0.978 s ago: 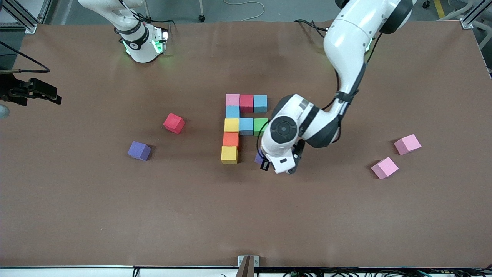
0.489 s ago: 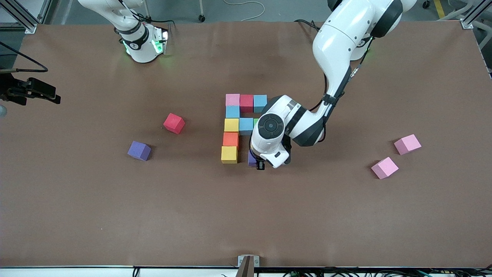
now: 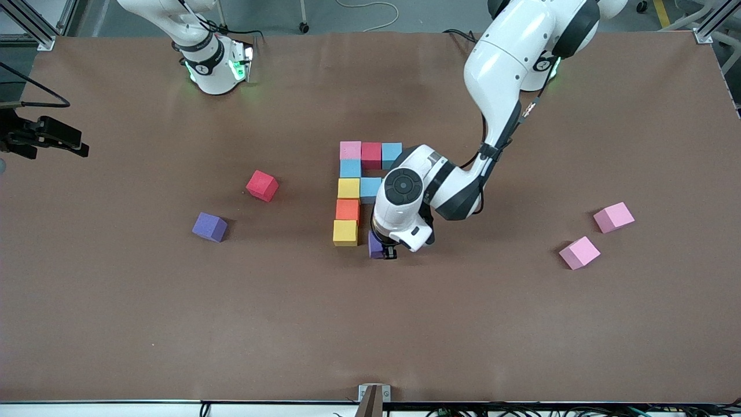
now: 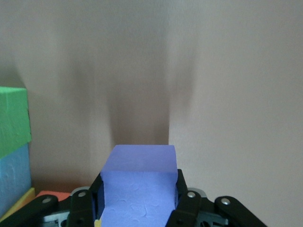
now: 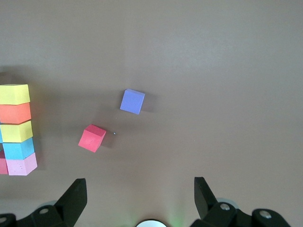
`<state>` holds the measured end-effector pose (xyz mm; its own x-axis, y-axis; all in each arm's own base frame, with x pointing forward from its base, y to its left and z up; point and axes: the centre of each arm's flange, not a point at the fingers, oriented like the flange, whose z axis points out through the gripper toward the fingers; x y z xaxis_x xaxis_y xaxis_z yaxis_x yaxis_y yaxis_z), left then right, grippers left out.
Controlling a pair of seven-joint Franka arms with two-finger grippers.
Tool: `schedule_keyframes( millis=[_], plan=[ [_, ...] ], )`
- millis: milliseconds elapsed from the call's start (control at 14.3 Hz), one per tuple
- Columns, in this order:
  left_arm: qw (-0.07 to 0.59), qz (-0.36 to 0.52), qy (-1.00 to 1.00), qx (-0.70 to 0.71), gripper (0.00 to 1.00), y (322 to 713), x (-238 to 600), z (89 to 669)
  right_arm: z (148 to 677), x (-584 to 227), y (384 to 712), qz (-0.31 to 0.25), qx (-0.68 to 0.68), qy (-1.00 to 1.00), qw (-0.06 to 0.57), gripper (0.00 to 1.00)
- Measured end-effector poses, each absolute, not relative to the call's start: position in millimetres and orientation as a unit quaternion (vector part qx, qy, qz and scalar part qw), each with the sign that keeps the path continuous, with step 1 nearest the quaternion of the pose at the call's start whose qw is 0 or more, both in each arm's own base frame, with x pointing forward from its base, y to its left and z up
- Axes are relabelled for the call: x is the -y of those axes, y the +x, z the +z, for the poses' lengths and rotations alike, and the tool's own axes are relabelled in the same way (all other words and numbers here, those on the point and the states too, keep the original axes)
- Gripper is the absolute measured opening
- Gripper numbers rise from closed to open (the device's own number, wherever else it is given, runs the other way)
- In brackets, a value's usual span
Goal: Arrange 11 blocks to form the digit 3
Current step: 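Carry the purple cube beside the bottom yellow cube with the left gripper, then lower and release the purple cube beside the yellow cube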
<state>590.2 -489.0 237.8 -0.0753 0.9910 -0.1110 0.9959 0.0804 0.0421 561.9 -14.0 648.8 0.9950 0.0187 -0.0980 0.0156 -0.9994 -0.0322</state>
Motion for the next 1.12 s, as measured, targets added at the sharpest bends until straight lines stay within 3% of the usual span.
schedule_keyframes(
  millis=[559, 1118],
  plan=[
    [0.046, -0.023, 0.694, -0.718, 0.57, 573, 506, 219, 666, 15, 515, 0.035, 0.009, -0.999, 0.019, 1.0],
    [0.043, -0.022, 0.702, -0.71, 0.57, 569, 509, 217, 673, 12, 508, 0.028, 0.012, -0.999, 0.019, 1.0]
  ],
)
